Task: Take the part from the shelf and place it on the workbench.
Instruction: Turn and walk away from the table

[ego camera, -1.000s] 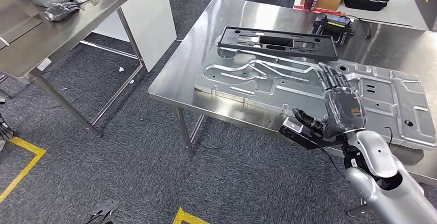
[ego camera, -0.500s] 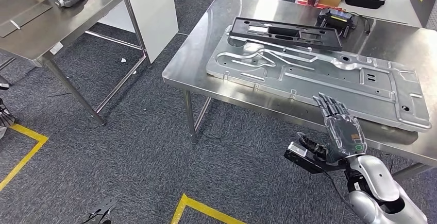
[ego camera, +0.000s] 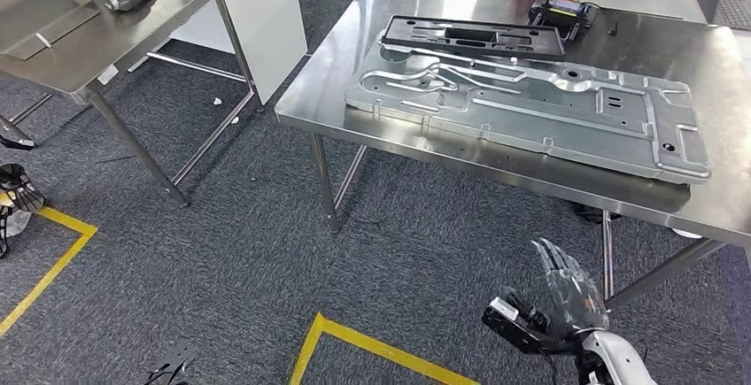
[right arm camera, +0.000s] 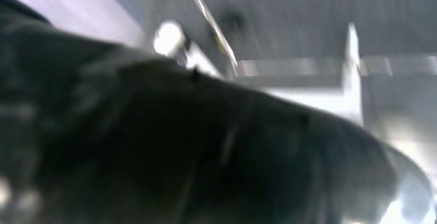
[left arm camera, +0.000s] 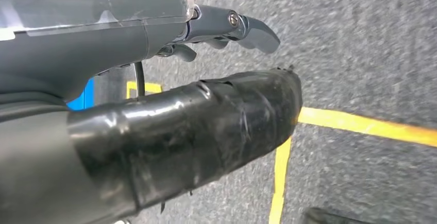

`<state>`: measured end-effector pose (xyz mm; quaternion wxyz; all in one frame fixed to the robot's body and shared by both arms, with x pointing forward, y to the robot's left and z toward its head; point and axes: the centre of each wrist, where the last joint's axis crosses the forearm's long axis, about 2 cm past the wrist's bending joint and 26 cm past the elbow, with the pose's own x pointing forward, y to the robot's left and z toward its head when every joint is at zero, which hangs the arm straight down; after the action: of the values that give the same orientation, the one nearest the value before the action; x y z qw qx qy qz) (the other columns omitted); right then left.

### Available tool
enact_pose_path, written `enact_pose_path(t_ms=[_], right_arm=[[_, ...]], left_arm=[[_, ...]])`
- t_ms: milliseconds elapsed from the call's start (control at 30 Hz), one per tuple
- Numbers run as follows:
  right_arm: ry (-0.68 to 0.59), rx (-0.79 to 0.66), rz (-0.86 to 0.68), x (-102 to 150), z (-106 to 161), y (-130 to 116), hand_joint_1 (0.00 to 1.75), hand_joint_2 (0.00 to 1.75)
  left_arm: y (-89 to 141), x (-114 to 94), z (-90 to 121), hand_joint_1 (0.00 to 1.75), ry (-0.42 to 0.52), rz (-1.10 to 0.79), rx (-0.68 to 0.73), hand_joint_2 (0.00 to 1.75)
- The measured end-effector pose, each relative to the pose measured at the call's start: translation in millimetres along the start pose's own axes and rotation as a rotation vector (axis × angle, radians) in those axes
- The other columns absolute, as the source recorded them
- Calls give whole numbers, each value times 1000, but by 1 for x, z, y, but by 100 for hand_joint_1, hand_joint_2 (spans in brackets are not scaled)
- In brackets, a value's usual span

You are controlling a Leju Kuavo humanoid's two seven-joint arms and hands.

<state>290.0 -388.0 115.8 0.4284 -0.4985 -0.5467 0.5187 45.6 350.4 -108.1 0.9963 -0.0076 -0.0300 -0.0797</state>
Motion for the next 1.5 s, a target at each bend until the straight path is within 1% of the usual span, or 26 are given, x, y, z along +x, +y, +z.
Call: enact_pose_path(t_ms=[67,133,233,300,367,433,500,567,633,667,733,833,1000,1167,1367,1500], right_arm=[[96,117,-81,-5,15,35,0,0],[221,257,-164,-10,37,74,0,0],[431,528,-294,-9,88,128,0,0],[570,740,-391,2,129,155,0,0],[747,977,-508,15,171,174,0,0],[897,1168,-608,31,204,184,0,0],[1005,1283,-678,44,225,190,0,0],[1138,1364,-771,52,236,192,0,0],[1267,1398,-889,58,242,194,0,0],[1307,1403,-940,61,244,194,0,0],[1346,1411,-1015,67,246,195,0,0],[1380,1427,-1085,78,252,196,0,0],[1398,1438,-1131,89,254,197,0,0],[1400,1448,-1146,95,255,197,0,0],[1413,1455,-1155,97,259,198,0,0],[1416,1455,-1160,97,259,198,0,0]], left_arm=[[0,0,0,0,2,3,-1,0],[1,2,0,0,1,0,-2,0],[1,5,0,0,3,-11,-12,0],[1,7,1,0,9,-22,-21,0],[1,12,1,0,13,-37,-32,0],[1,17,1,0,14,-48,-40,0],[1,21,2,0,12,-52,-44,0],[1,26,2,0,0,-52,-45,0],[0,30,2,0,-13,-50,-45,0],[0,32,2,0,-17,-50,-45,0],[0,36,3,0,-22,-50,-46,0],[-1,39,3,0,-25,-51,-48,0],[-1,37,3,0,-18,-50,-47,0],[0,39,3,0,-23,-50,-45,0],[-1,42,3,0,-27,-50,-46,0],[-2,39,3,0,-23,-49,-48,0]])
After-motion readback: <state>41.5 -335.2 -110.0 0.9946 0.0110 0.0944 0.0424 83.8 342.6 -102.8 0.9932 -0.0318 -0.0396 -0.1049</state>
